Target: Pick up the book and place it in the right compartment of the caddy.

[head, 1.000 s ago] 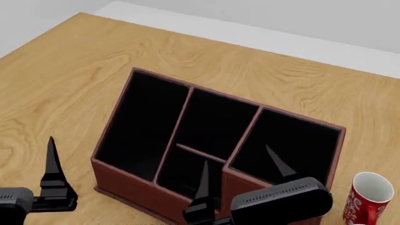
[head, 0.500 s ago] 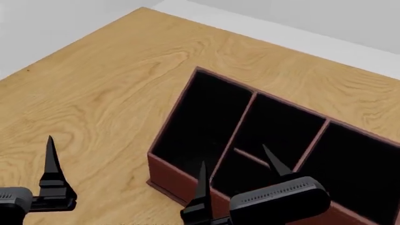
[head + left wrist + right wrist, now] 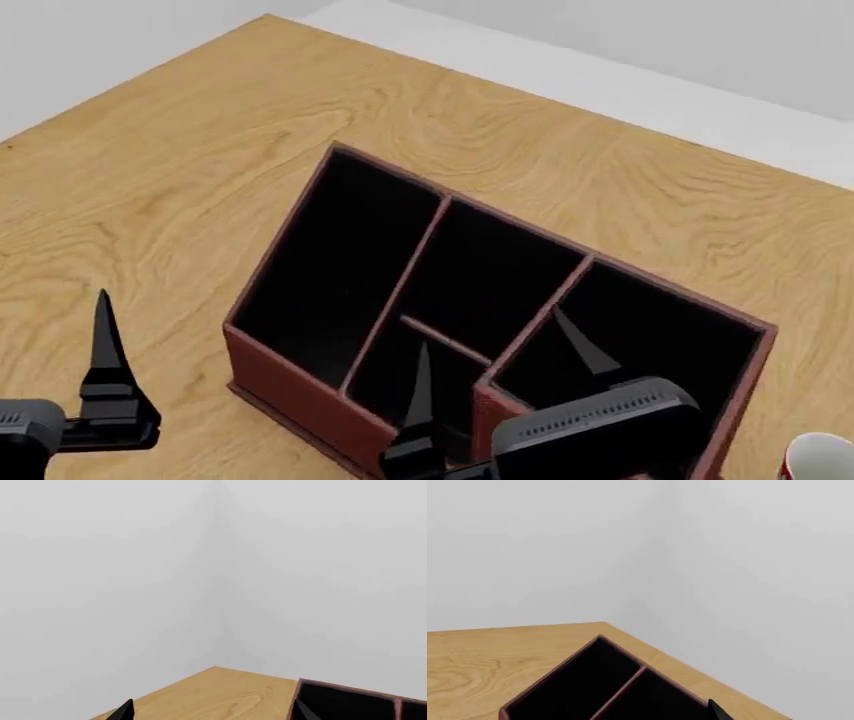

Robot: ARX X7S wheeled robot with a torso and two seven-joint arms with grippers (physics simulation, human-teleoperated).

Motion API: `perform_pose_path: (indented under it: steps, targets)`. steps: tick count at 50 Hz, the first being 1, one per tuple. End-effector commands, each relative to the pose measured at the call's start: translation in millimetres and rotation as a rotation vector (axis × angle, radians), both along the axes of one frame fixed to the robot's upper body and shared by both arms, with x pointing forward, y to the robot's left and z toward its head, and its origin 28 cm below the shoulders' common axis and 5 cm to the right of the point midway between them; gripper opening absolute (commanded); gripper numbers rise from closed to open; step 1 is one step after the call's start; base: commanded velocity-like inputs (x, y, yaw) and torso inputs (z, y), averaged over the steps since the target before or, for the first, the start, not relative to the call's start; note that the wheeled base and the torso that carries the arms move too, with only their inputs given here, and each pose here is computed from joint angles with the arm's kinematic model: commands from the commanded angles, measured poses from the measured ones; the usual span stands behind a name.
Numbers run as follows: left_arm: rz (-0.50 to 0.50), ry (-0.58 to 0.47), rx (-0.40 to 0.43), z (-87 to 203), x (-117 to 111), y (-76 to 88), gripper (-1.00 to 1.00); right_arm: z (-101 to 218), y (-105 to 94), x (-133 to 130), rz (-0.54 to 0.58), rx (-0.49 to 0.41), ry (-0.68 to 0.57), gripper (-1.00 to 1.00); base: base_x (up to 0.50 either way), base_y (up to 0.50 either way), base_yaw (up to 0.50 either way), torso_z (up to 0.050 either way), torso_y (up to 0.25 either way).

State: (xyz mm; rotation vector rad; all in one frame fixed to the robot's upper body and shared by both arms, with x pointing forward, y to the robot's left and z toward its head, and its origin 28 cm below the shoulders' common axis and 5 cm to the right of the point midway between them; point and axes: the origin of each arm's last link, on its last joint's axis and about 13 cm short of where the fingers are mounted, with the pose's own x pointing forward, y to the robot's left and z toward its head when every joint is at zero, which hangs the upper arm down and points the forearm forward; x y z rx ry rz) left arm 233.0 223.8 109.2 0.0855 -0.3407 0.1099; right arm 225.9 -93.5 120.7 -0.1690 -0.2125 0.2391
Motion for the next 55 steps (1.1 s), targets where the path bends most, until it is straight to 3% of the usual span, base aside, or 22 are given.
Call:
perform_pose_path:
  steps: [1, 8, 10, 27, 48, 52, 54, 55]
  targets:
    - [-0.001, 0.0, -0.003, 0.4, -0.2, 0.0, 1.0, -0.3, -0.9, 0.2, -0.012, -0.002, 0.005, 1.0, 0.27, -0.42, 0.0, 0.0, 0.0]
    - [0.0, 0.0, -0.005, 1.9, -1.1, 0.1, 1.0, 0.3, -1.5, -0.2, -0.076, -0.025, 0.0, 1.0, 0.14, -0.24, 0.0, 0.0, 0.0]
    - [0.0, -0.001, -0.005, 0.9, 0.2, 0.5, 1.0, 0.2, -0.3, 0.1, -0.102, -0.079, 0.027, 1.0, 0.01, 0.01, 0.21, 0.0, 0.0]
    - [0.002, -0.001, -0.007, 1.4, -0.2, 0.6, 1.0, -0.1, 0.6, 0.9, -0.073, -0.055, 0.02, 1.0, 0.0, 0.0, 0.5, 0.0, 0.0]
    - [0.001, 0.0, -0.006, 0.7, 0.5, 0.4, 1.0, -0.4, 0.6, 2.1, -0.031, -0.014, 0.021, 1.0, -0.2, -0.08, 0.0, 0.0, 0.0]
    - [0.002, -0.001, -0.004, -0.2, 1.2, 0.5, 1.0, -1.0, 0.4, 2.4, -0.055, -0.048, 0.037, 1.0, 0.0, 0.0, 0.0, 0.0, 0.0]
    - [0.002, 0.0, -0.003, -0.5, 1.0, 0.3, 1.0, -1.3, 2.6, 3.0, -0.113, -0.138, 0.054, 1.0, 0.0, 0.0, 0.16, 0.0, 0.0]
    - [0.002, 0.0, -0.003, -0.4, 1.0, 0.3, 1.0, -1.1, 3.9, 2.6, -0.091, -0.116, 0.047, 1.0, 0.0, 0.0, 0.5, 0.0, 0.0]
